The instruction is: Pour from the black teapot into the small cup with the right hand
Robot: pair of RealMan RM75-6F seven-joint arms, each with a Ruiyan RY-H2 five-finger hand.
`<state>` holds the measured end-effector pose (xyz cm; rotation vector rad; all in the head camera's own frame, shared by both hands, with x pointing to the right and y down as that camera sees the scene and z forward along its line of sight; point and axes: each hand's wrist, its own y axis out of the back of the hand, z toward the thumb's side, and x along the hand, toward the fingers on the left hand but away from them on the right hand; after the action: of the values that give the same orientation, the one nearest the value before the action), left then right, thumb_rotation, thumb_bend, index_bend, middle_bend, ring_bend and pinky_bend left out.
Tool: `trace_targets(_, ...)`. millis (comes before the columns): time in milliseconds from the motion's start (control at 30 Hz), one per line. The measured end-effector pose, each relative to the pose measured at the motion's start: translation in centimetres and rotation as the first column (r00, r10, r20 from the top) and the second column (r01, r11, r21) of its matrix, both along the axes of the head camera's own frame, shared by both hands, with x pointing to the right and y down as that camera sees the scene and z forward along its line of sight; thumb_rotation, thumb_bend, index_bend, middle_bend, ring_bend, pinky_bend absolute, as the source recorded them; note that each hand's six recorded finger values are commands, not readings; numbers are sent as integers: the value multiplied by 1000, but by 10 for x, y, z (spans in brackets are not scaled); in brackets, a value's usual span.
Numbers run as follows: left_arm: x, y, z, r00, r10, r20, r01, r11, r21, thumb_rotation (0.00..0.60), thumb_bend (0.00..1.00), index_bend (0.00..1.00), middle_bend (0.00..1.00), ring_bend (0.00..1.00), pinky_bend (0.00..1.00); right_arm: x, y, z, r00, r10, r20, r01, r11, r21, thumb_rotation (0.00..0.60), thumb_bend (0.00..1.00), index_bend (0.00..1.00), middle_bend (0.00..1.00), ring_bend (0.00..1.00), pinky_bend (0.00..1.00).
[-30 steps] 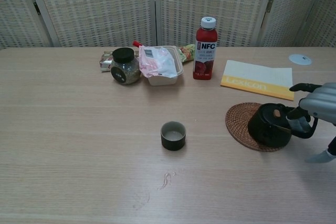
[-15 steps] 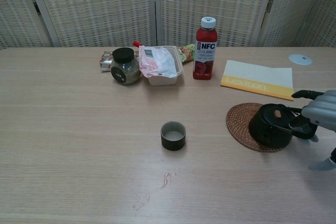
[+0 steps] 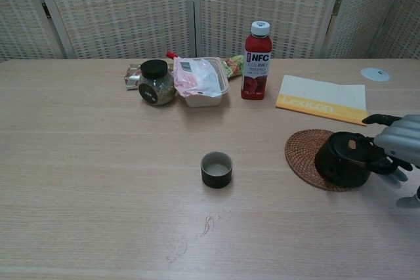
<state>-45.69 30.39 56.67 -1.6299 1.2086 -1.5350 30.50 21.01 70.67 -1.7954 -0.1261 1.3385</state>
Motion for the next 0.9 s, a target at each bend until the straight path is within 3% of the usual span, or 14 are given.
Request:
trace_targets(200, 0, 1, -1, 1000, -1, 3, 1, 1000, 0, 600, 326, 0, 0, 0, 0, -10, -11, 0, 999, 30, 29, -30, 999, -12, 600, 0, 826, 832, 802, 0)
trace_targets(667, -2, 0, -4, 1000, -3, 9, 3, 1000, 3, 600, 326, 0, 0, 0, 0, -28, -29, 7, 990, 109, 85, -100, 990, -102, 594, 0, 884, 906, 865, 23)
trace_targets(900, -1, 0, -3, 1000, -2, 7, 2, 1000, -1, 600, 326, 0, 0, 0, 0, -31, -41, 3, 984, 139, 115, -126, 985, -115, 450, 0, 926, 931, 888, 28)
